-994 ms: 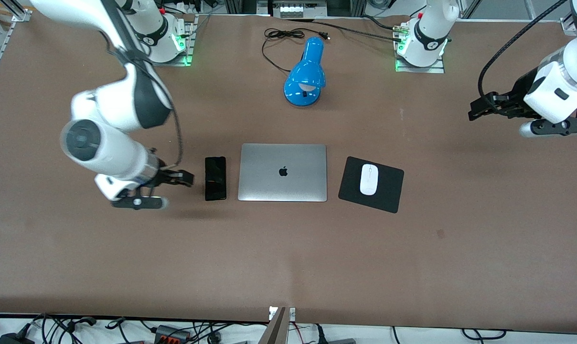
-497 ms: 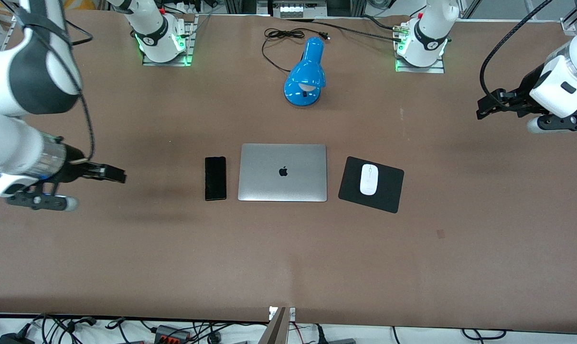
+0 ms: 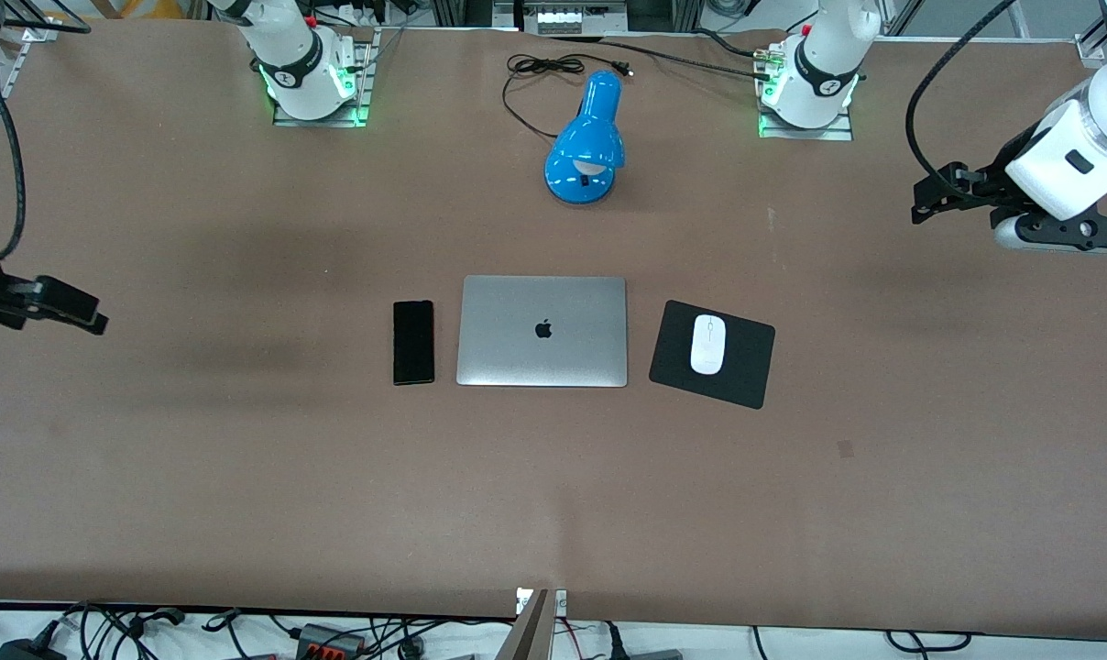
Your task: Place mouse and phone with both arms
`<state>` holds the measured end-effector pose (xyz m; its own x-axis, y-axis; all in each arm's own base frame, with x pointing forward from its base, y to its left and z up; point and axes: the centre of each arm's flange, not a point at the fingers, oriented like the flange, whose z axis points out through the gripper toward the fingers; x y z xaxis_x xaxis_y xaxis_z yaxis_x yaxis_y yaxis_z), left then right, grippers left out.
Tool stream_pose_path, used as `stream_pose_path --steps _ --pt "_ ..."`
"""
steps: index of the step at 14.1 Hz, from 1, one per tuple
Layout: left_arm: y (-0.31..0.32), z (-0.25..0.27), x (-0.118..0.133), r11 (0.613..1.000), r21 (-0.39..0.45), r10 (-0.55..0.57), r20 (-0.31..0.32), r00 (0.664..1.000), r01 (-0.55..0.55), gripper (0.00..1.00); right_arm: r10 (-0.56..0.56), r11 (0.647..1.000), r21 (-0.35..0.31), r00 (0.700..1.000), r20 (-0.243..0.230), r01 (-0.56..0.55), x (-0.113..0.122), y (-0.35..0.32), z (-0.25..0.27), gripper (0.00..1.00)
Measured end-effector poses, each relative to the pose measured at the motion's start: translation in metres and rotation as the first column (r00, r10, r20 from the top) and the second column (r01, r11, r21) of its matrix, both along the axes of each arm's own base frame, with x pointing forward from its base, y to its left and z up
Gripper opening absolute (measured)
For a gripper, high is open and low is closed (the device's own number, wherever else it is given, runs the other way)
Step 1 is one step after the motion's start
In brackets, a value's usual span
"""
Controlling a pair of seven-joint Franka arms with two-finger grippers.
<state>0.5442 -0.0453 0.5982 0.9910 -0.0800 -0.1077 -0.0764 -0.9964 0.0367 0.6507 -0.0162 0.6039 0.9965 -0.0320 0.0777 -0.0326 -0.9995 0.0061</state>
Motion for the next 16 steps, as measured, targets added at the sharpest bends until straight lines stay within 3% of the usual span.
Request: stream_pose_path --steps 6,11,16 --pt "-0.014 0.007 -0.004 0.999 -0.002 -0.049 0.01 0.999 0.05 1.0 0.027 1.0 -0.017 1.0 -0.005 -0.027 -0.025 -0.004 -0.003 1.0" --pt "-0.016 0.008 -0.004 0.999 -0.002 -0.053 0.008 0.999 0.053 1.0 0.007 1.0 0.008 0.999 -0.032 -0.007 -0.079 -0.01 -0.031 1.0" --pt "-0.011 0.008 -0.003 0.999 -0.002 -0.044 0.007 0.999 0.044 1.0 0.013 1.0 0.008 1.0 -0.023 -0.012 -0.089 -0.007 -0.032 1.0"
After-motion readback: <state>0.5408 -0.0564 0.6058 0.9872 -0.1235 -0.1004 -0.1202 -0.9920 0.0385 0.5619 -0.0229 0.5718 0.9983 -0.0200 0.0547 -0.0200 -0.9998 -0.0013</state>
